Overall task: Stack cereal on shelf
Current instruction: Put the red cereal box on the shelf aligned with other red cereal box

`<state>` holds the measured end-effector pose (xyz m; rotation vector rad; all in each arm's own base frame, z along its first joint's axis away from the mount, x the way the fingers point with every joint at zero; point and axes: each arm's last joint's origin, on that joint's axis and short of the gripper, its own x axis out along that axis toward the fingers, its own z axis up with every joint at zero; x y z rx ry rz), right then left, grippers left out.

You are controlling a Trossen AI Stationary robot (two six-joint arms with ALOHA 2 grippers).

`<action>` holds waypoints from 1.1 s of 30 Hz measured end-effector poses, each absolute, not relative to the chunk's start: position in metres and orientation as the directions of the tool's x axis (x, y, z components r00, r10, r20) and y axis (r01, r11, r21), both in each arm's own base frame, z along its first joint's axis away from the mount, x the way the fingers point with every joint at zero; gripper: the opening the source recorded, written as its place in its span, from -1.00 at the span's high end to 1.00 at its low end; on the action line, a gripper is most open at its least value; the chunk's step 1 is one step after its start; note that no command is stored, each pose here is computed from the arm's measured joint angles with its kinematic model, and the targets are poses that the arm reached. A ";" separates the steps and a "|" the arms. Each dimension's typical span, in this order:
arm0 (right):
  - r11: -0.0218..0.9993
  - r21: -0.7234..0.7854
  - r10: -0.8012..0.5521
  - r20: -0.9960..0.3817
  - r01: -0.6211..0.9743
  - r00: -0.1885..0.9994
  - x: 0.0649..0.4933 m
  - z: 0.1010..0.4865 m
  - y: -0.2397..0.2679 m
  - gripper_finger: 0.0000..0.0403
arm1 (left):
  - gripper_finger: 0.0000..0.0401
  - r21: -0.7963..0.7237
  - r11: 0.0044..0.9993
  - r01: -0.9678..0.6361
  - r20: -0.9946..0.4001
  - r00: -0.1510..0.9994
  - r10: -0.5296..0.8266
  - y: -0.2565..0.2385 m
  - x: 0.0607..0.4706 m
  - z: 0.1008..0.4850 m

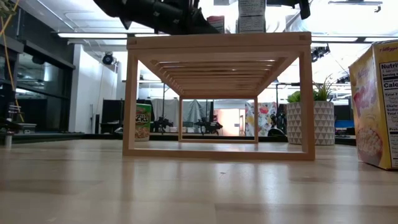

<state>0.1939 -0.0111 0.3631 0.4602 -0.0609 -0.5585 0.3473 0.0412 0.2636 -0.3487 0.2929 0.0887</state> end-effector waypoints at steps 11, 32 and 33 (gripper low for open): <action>0.749 0.437 -0.524 -0.067 0.498 0.849 0.194 0.363 -0.011 0.24 | 1.00 -0.346 0.932 -0.111 -0.273 0.962 0.014 0.042 0.347 0.267; 0.750 0.429 -0.524 -0.080 0.504 0.848 0.194 0.362 -0.011 0.24 | 1.00 -0.155 0.922 -0.354 -0.356 0.891 0.282 0.067 0.300 0.298; 0.750 0.429 -0.524 -0.080 0.504 0.848 0.194 0.362 -0.011 0.24 | 1.00 -0.180 0.926 -0.333 -0.372 0.894 0.249 0.068 0.305 0.291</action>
